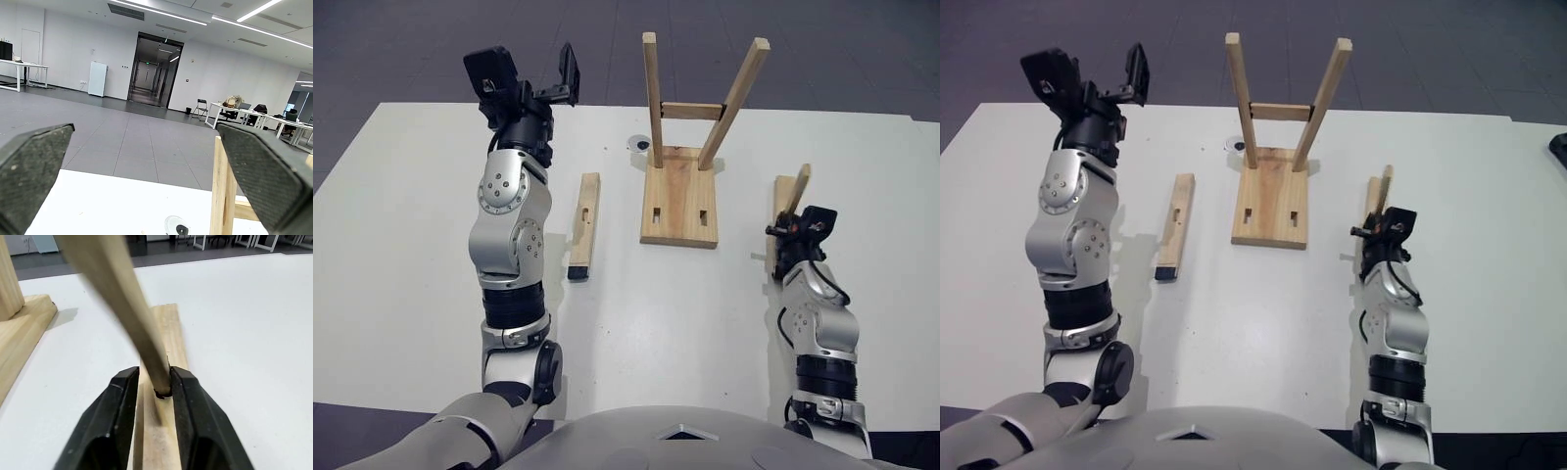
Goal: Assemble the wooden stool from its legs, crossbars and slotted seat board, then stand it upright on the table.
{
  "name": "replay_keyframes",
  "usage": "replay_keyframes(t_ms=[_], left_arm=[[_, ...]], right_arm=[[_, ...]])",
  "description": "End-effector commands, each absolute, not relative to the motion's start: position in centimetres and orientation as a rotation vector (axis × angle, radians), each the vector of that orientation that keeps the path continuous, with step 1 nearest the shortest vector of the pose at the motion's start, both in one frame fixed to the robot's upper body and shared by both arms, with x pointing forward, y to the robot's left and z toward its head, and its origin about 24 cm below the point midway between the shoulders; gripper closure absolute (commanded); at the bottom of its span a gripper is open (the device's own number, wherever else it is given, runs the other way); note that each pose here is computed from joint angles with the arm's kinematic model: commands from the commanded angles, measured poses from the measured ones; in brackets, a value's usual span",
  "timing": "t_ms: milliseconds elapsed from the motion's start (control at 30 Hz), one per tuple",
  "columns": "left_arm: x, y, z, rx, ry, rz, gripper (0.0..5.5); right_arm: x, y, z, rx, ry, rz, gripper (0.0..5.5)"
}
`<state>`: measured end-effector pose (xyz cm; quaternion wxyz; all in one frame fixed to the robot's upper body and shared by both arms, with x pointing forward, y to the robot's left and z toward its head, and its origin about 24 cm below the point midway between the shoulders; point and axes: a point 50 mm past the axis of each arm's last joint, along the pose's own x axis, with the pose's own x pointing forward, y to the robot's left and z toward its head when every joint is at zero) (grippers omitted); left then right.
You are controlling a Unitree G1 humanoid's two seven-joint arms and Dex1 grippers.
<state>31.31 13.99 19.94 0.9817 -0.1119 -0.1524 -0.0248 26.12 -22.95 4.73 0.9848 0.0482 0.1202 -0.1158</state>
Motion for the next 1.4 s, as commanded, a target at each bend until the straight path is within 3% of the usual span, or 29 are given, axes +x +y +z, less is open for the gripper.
replay_keyframes(t_ms=[33, 400, 633, 800, 1033, 1233, 1400], left_arm=[[31.6, 13.8, 20.4, -0.23, -0.326, -0.045, 0.1], [31.6, 13.9, 20.4, -0.236, -0.337, -0.04, 0.1], [31.7, 14.0, 20.5, -0.239, -0.344, -0.029, 0.1], [31.8, 14.1, 20.2, -0.288, -0.345, -0.022, 0.1], [31.8, 13.8, 20.2, -0.375, -0.368, -0.015, 0.1], [31.9, 13.7, 19.6, -0.333, -0.347, 0.021, 0.1], [31.9, 13.6, 19.2, -0.323, -0.334, 0.032, 0.1]], right_arm=[[27.1, -22.9, 6.5, 0.066, 0.181, -0.213, 3.58], [27.7, -23.6, 11.3, -0.022, 0.02, -0.166, 1.89], [28.1, -24.6, 16.9, 0.122, -0.138, -0.106, 0.84], [30.2, -24.6, 19.8, 0.202, -0.219, -0.062, 0.14], [32.7, -24.7, 19.6, 0.153, -0.173, -0.062, 0.14], [32.9, -25.5, 16.8, 0.088, -0.033, -0.06, 0.14], [32.9, -25.1, 16.3, 0.089, -0.016, -0.03, 0.14]])
